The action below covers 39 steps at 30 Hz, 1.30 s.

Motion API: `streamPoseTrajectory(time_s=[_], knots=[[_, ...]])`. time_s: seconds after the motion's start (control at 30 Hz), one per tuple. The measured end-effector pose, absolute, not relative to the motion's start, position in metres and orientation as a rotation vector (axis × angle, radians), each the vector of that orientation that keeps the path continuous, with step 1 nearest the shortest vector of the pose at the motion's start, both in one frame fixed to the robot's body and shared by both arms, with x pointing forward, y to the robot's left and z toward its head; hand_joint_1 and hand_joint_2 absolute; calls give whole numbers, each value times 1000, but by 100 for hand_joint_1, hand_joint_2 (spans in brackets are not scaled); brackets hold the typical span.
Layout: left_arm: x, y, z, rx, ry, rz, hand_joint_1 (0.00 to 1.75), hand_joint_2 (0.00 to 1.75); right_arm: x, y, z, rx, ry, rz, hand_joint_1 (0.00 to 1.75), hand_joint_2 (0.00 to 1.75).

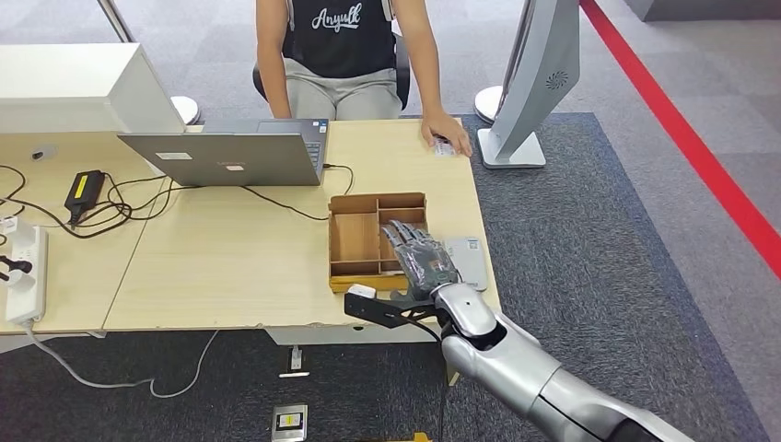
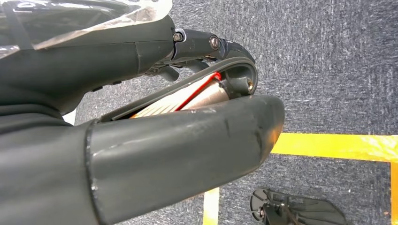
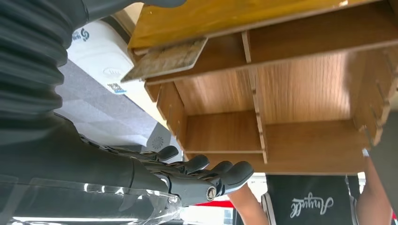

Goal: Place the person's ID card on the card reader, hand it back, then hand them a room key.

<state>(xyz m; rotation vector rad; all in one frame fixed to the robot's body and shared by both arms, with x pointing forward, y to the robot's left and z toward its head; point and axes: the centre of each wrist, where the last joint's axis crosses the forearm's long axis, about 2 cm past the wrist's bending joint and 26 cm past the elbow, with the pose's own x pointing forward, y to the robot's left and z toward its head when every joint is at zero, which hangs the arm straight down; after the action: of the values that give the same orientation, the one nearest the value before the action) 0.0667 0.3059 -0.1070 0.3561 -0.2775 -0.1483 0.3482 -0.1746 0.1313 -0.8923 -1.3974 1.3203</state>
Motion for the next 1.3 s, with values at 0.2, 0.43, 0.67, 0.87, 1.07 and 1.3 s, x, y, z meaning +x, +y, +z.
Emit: streamPoseTrajectory(time_s=[0.2, 0.43, 0.67, 0.87, 1.07, 1.3], knots=[[67, 306, -107, 357, -277, -147, 0, 0, 348, -173, 123, -888, -1360, 1333, 0, 175], [67, 306, -107, 358, -278, -146, 0, 0, 349, -174, 119, -888, -1337, 1340, 0, 175], [67, 305, -107, 359, -278, -145, 0, 0, 350, -176, 115, -886, -1319, 1335, 0, 175], [67, 305, -107, 358, -276, -140, 0, 0, 350, -178, 113, -888, -1315, 1324, 0, 175], [67, 305, -107, 358, -276, -139, 0, 0, 350, -179, 111, -886, -1307, 1325, 0, 175], [66, 304, -107, 359, -271, -138, 0, 0, 350, -182, 110, -886, -1313, 1308, 0, 175]])
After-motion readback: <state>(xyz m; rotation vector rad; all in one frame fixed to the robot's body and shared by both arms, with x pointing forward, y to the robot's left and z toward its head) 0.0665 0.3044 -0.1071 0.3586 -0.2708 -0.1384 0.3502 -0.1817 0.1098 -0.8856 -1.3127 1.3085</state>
